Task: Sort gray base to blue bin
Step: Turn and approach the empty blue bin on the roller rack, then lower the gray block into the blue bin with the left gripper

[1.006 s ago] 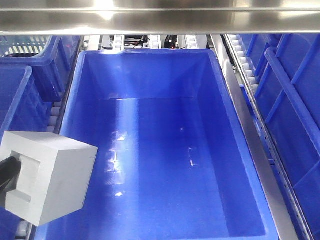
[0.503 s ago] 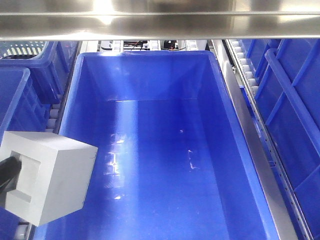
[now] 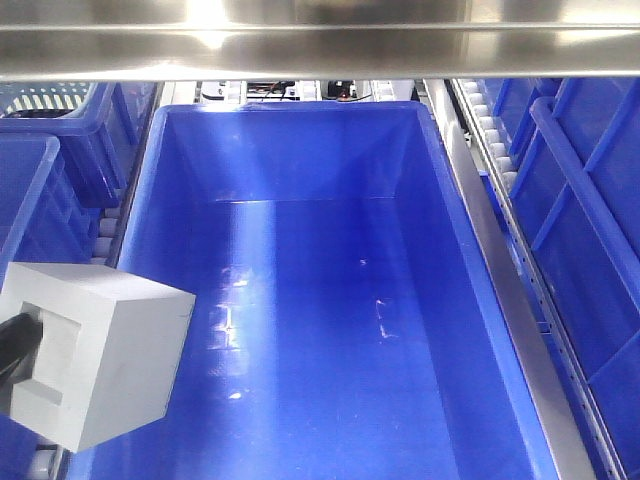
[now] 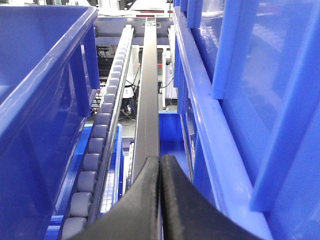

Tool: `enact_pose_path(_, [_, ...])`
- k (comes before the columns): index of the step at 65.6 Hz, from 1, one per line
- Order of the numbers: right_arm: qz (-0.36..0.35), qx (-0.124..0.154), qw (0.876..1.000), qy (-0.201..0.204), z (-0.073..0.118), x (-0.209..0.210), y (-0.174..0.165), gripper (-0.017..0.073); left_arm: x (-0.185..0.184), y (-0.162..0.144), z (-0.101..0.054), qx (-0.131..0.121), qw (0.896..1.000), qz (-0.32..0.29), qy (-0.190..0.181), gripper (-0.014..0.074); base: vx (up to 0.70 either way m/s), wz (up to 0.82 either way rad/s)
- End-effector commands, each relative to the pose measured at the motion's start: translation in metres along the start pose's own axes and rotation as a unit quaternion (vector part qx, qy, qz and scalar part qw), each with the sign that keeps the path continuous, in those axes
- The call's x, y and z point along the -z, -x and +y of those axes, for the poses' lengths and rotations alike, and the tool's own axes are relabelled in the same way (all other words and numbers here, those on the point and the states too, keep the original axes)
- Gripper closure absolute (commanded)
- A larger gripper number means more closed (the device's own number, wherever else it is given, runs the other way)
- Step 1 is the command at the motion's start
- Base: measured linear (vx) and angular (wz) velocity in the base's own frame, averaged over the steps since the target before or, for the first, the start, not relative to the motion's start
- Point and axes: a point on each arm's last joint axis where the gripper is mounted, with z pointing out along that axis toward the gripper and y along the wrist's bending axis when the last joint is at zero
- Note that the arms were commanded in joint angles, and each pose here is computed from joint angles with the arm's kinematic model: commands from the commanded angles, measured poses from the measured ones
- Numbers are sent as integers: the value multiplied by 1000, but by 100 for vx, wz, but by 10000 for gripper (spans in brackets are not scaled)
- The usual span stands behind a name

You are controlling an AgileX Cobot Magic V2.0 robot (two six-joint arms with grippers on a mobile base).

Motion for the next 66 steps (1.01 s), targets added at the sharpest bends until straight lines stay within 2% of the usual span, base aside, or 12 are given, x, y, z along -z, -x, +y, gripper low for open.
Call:
enact_pose_path(1, [-36,6,999,-1,0,0,3,568,3,19,-2,7,998,-67,-3,599,0,0])
enact_pose_path(28, [-36,6,999,-1,0,0,3,568,2,20,-2,9,998,-69,-3,599,0,0])
enact_pose_path(35, [-36,6,999,-1,0,0,3,568,2,21,-2,44,996,-79,-5,599,0,0])
enact_pose_path(42, [-36,6,999,-1,0,0,3,568,-2,25,-2,55,995,-78,-4,597,0,0])
enact_pose_path(56, [-36,6,999,-1,0,0,3,568,-35,37,-5,50,999,-20,5,594,0,0])
enact_pose_path(66, [-36,6,999,-1,0,0,3,568,-71,48,-7,35,999,15,13,592,0,0])
